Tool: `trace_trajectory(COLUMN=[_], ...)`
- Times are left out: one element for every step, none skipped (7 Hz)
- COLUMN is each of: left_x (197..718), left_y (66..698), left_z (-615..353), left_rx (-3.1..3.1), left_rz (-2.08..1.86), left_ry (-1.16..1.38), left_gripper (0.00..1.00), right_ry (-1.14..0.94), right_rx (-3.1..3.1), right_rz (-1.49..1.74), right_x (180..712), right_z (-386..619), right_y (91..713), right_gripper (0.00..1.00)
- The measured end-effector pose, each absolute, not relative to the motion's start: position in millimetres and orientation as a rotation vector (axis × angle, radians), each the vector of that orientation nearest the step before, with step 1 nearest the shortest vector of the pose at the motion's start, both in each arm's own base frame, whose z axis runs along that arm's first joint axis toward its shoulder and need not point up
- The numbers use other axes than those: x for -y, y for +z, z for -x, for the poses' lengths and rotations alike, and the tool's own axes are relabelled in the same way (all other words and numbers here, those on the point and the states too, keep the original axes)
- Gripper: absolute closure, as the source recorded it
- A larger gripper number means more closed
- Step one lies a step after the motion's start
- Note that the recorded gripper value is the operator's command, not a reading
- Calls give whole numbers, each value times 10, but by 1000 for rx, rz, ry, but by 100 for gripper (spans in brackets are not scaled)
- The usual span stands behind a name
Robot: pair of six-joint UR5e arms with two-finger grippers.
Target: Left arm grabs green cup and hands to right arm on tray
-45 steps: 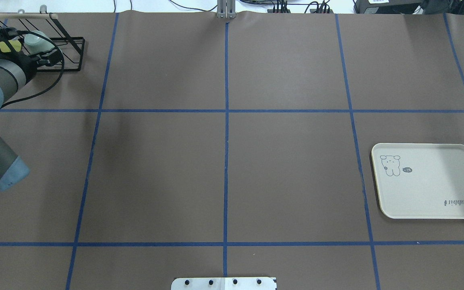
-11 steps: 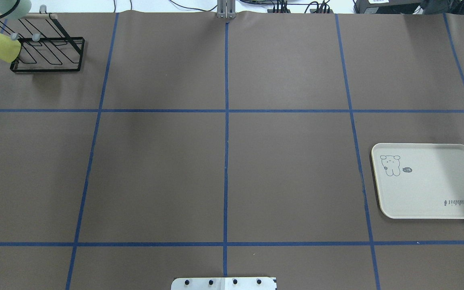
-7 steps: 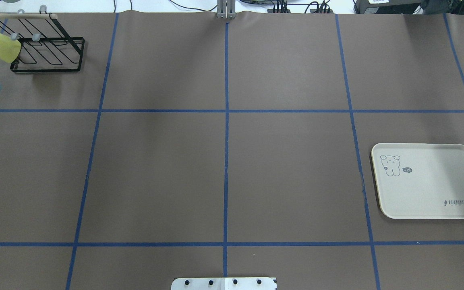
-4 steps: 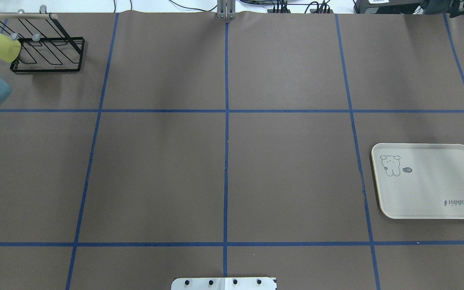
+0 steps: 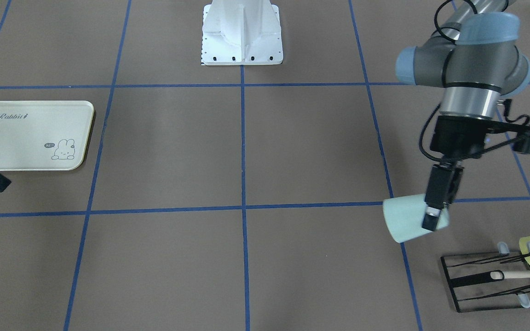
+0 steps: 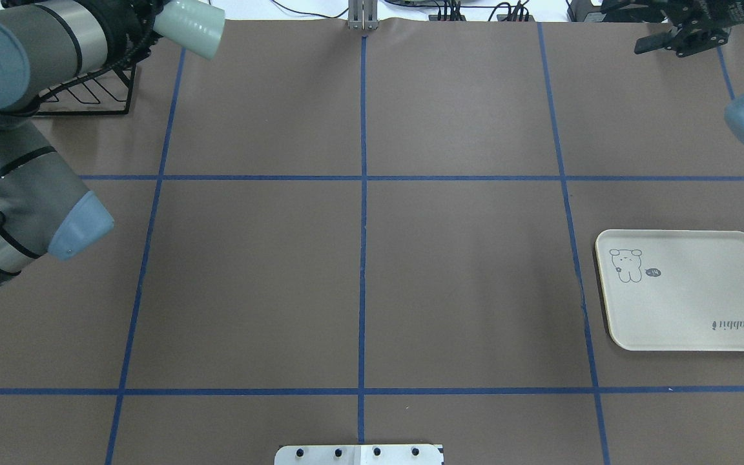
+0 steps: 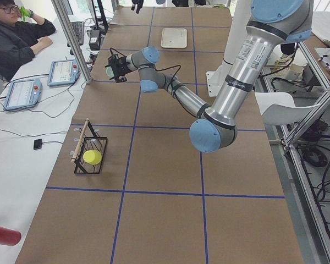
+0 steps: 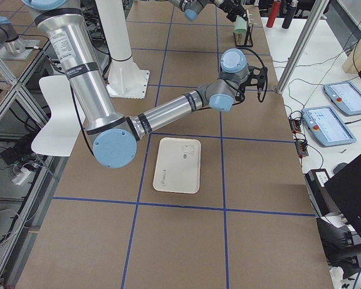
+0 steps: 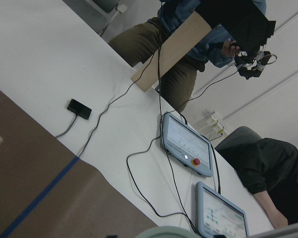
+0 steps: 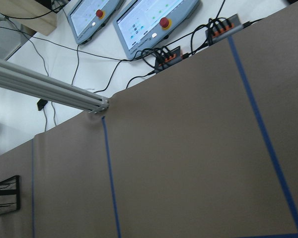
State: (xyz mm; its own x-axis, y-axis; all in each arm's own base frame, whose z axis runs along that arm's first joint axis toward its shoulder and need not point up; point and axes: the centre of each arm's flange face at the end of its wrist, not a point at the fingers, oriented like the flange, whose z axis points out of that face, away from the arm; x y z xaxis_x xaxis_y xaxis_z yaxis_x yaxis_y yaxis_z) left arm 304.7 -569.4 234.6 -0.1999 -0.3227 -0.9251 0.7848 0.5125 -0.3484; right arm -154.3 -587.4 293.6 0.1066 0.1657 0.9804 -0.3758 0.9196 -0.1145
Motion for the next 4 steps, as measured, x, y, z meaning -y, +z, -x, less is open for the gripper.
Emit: trace_trajectory(left_x=[5495,5317,5155,5013], left_y=[2124,1950,1809,1688], left_z=[-3172,-3221,-3226,-3209], left_rx=[-1530,-1597,-1643,-1672], left_rz=[-330,-215,-93,11], left_ry=[-1094,-1107,-1085,-1050], left_gripper=[61,60,60,60], right_ry=[383,355,320,277], right_rx=[1470,1527,1574,1608], right_rz=[-159,-138,-116,-106], right_x=[5768,5624,5439,5249], right_z=[1723,1897,2052,2162], right_y=[2743,2547,2348,2167], right_gripper=[1,1,1,1])
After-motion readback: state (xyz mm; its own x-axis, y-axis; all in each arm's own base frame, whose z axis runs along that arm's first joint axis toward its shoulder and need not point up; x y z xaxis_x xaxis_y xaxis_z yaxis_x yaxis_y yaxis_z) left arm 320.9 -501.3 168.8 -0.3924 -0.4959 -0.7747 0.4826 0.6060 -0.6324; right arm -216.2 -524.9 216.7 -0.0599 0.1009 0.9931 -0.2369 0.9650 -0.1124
